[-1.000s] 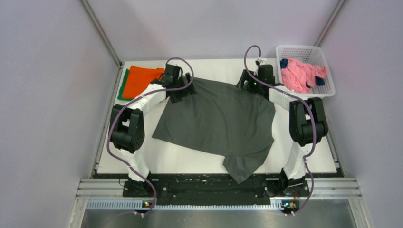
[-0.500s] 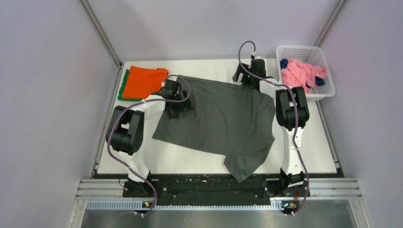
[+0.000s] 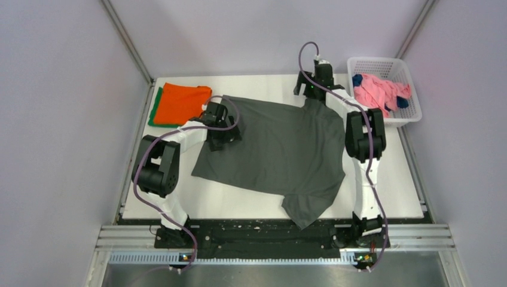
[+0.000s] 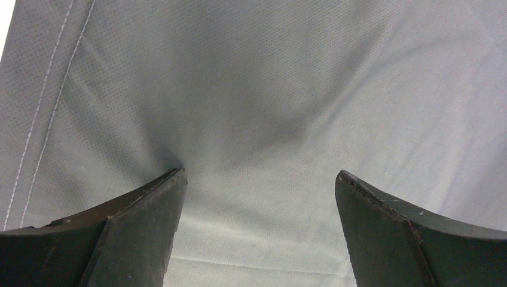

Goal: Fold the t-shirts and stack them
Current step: Flatten out the tshirt

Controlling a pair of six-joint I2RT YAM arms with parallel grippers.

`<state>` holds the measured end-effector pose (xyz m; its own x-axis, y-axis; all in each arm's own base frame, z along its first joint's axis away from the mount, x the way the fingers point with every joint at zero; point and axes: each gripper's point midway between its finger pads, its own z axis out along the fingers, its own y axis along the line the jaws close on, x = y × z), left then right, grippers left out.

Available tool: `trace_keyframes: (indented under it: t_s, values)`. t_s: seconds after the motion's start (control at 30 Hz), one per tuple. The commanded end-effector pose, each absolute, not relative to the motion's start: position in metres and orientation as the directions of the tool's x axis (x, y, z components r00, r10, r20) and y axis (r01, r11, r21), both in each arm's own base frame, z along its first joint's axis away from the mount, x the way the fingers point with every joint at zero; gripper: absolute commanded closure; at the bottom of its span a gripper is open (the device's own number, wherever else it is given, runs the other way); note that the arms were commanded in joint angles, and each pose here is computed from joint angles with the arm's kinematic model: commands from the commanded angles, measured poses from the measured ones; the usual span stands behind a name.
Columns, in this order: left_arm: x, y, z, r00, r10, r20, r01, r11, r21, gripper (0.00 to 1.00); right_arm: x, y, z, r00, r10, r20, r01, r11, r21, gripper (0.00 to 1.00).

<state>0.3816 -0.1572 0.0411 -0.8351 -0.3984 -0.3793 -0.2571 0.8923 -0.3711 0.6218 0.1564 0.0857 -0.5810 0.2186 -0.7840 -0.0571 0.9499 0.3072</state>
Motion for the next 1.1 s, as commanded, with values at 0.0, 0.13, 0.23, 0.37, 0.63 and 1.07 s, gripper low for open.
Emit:
trace_keyframes:
  t_s: [0.0, 0.13, 0.23, 0.37, 0.63, 1.07]
  values:
    - [0.371, -0.149, 0.064, -0.817, -0.401, -0.415, -0.263, 0.899, -0.350, 0.01, 0.546, 0.139, 0.152, -0.576, 0.184, -0.797, -0.009, 0.973, 0.231, 0.05]
    - [0.363, -0.129, 0.077, -0.781, -0.405, -0.476, -0.298, 0.911, -0.286, 0.01, 0.469, 0.110, 0.116, -0.661, 0.190, -0.726, 0.091, 0.981, 0.173, 0.05]
    - [0.353, -0.106, 0.072, -0.770, -0.401, -0.496, -0.354, 0.916, -0.191, 0.01, 0.431, 0.097, 0.093, -0.706, 0.174, -0.686, 0.117, 0.985, 0.130, 0.05]
    - [0.343, -0.100, 0.055, -0.789, -0.401, -0.465, -0.380, 0.914, -0.143, 0.01, 0.417, 0.092, 0.070, -0.763, 0.120, -0.635, 0.096, 0.993, 0.072, 0.05]
    - [0.331, -0.107, 0.027, -0.820, -0.414, -0.395, -0.386, 0.910, -0.152, 0.01, 0.454, 0.102, 0.036, -0.811, 0.083, -0.579, 0.075, 0.996, 0.037, 0.05]
    - [0.306, -0.098, 0.044, -0.775, -0.469, -0.424, -0.440, 0.881, -0.171, 0.01, 0.523, 0.109, 0.020, -0.836, 0.029, -0.547, 0.029, 1.000, 0.009, 0.04]
